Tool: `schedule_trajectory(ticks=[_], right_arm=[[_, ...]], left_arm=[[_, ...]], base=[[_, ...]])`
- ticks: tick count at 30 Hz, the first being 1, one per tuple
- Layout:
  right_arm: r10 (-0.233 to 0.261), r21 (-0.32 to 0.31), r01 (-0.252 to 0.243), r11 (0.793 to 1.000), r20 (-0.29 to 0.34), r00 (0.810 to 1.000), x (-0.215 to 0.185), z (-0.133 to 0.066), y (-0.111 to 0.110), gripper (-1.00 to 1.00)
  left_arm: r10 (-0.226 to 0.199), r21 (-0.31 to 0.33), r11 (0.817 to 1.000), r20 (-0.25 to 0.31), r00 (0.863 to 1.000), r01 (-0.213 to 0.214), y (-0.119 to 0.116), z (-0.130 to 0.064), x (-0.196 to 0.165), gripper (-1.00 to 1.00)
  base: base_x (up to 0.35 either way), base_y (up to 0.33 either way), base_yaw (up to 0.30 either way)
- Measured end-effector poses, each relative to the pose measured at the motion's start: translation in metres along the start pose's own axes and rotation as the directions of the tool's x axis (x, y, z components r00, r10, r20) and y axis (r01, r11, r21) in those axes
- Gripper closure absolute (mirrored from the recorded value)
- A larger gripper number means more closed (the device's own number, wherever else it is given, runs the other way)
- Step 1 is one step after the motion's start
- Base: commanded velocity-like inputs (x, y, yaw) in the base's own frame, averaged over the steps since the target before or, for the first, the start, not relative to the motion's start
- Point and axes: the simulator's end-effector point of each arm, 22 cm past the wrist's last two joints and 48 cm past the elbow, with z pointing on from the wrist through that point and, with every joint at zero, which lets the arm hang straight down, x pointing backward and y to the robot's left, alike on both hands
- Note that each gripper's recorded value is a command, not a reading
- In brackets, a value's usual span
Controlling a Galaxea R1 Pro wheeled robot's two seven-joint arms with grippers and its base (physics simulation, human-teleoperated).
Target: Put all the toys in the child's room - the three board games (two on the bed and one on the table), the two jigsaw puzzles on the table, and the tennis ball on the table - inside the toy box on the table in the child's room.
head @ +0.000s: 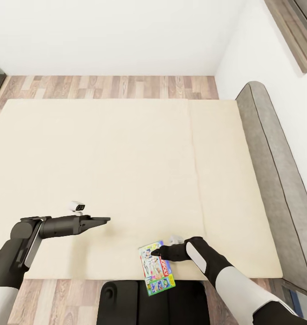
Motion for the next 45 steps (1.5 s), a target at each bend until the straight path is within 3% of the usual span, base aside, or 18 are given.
schedule_trajectory(ticks=[23, 45], right_arm=[[0.001, 0.002, -0.001, 1.0, -0.004, 1.0, 0.001, 0.0, -0.001, -1.0], [0.014, 0.029, -0.013, 0.999, -0.015, 1.0, 0.004, -0.004, -0.017, -1.0]], left_arm=[[0.0, 0.0, 1.0, 0.0, 1.0, 0.0, 0.0, 0.0, 0.0, -1.0], [0.0, -0.001, 1.0, 0.002, 1.0, 0.0, 0.0, -0.001, -0.001, -1.0]], base=[[0.0, 0.013, 0.0], [0.0, 0.0, 0.0]])
